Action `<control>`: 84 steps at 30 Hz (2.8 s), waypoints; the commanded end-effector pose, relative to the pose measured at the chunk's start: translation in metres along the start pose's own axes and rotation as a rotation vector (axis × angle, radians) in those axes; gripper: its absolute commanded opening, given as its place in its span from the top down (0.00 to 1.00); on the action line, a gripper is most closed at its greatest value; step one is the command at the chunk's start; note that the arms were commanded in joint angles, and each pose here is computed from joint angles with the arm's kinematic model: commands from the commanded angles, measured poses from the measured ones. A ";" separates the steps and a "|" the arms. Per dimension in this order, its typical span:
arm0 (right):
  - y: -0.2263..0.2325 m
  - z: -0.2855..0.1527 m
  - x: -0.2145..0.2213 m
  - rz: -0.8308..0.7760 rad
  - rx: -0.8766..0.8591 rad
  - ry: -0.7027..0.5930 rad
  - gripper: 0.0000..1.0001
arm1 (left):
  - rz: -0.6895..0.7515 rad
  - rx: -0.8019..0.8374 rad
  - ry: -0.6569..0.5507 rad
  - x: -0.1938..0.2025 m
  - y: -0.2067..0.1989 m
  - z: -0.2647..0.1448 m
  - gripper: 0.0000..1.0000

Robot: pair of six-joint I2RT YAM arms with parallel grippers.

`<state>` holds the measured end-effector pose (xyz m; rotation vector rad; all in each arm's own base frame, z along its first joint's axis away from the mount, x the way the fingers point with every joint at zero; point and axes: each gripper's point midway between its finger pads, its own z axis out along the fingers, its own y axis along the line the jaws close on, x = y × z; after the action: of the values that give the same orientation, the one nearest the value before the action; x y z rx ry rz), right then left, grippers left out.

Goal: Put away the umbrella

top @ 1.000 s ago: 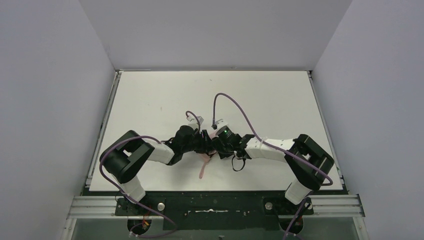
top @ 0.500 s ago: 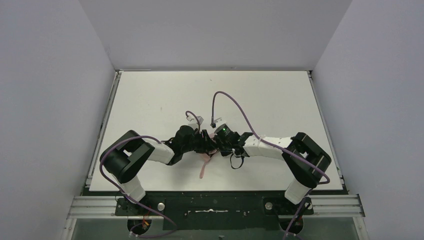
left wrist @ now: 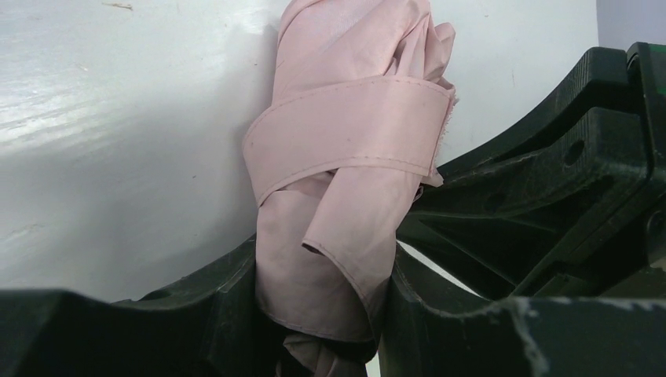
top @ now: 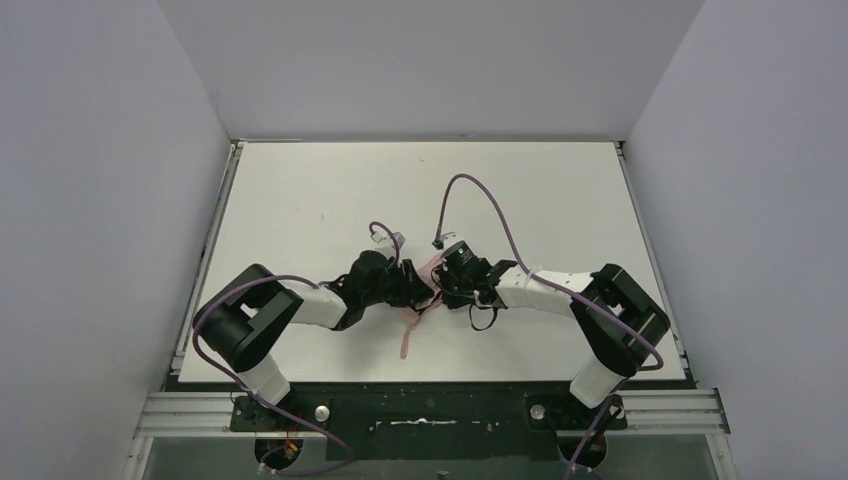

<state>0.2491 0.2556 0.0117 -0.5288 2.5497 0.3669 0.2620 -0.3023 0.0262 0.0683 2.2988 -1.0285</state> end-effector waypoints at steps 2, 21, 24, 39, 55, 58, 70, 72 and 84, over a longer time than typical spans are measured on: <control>-0.048 -0.016 0.062 0.026 0.175 0.209 1.00 | -0.002 -0.223 0.077 0.023 0.051 -0.018 1.00; -0.055 -0.044 0.057 0.094 0.117 0.160 1.00 | 0.058 -0.264 0.084 0.018 0.057 -0.028 1.00; -0.047 -0.044 0.046 0.079 0.074 0.126 1.00 | 0.071 -0.238 0.101 0.022 0.053 -0.024 1.00; -0.059 -0.066 0.007 0.228 0.160 -0.102 0.62 | 0.080 -0.225 0.132 0.036 0.053 -0.021 1.00; -0.030 -0.028 -0.007 0.402 0.195 -0.110 0.66 | 0.071 -0.201 0.128 0.038 0.050 -0.021 1.00; -0.024 -0.023 -0.007 0.398 0.182 -0.098 0.65 | 0.074 -0.200 0.131 0.039 0.051 -0.021 1.00; -0.007 -0.014 -0.011 0.401 0.123 -0.094 0.59 | 0.069 -0.194 0.116 0.036 0.049 -0.022 1.00; -0.006 -0.012 -0.011 0.399 0.119 -0.088 0.59 | 0.071 -0.195 0.117 0.037 0.049 -0.023 1.00; 0.001 -0.005 -0.004 0.370 0.119 -0.017 0.59 | 0.070 -0.195 0.115 0.038 0.050 -0.023 1.00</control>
<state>0.2506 0.2457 0.0171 0.0176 2.6062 0.3343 0.2509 -0.2906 0.0237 0.1560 2.3210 -0.9534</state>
